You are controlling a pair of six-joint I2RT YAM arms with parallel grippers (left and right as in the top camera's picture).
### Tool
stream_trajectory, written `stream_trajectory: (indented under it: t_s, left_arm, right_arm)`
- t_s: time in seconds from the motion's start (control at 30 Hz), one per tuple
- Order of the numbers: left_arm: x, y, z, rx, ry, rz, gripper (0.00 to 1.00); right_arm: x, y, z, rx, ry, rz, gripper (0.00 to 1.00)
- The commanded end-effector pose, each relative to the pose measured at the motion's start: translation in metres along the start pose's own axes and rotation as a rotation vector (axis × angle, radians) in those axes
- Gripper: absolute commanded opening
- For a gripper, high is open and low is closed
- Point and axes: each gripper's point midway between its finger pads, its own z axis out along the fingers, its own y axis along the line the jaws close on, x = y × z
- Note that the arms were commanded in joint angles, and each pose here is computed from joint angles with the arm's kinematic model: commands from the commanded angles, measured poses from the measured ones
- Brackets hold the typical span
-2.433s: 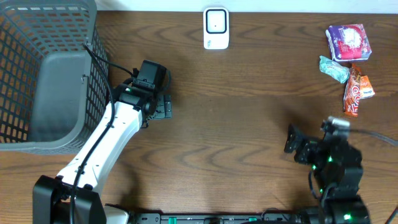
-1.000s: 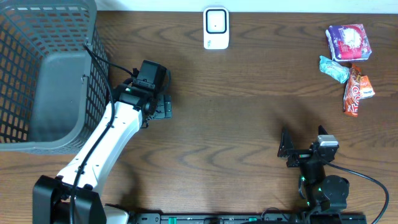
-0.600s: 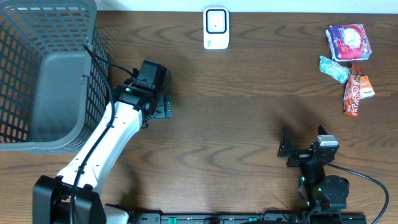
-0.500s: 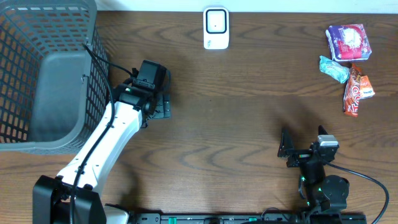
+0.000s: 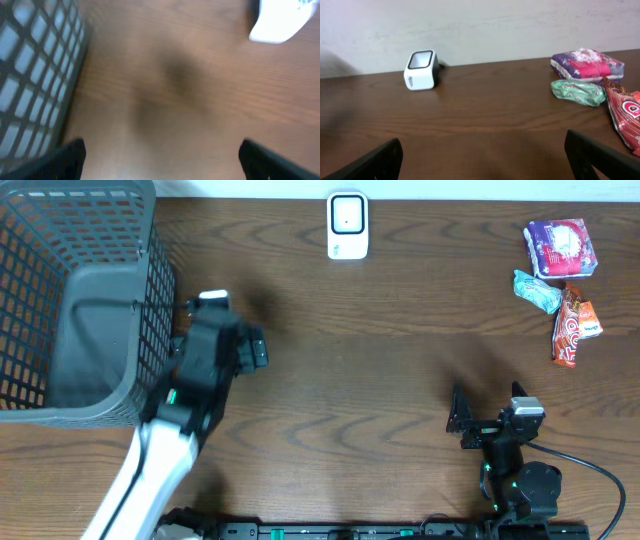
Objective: Scan the item barcode
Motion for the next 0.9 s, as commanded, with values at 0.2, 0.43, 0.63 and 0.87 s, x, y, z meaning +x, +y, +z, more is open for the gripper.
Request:
stream_trajectory:
  t_s: [0.2,0.43,0.63,0.87]
  left_arm:
    - [0.038,0.014,-0.038,0.214,-0.353,0.169,0.98]
    - [0.048,0.027,-0.057,0.193,-0.52,0.17,0.98]
    - [0.054,0.034,-0.061,0.18,-0.597,0.161,0.98]
    - [0.05,0.051,-0.067,0.119,-0.658,0.136,0.98]
  right_arm:
    - [0.002,0.0,0.0,-0.004,0.001,-0.015,0.99]
    - [0.002,0.0,0.0,-0.004,0.001,-0.016,0.99]
    - [0.002,0.0,0.0,-0.004,0.001,-0.016,0.99]
    - [0.002,0.0,0.0,-0.004,0.001,-0.016,0.99]
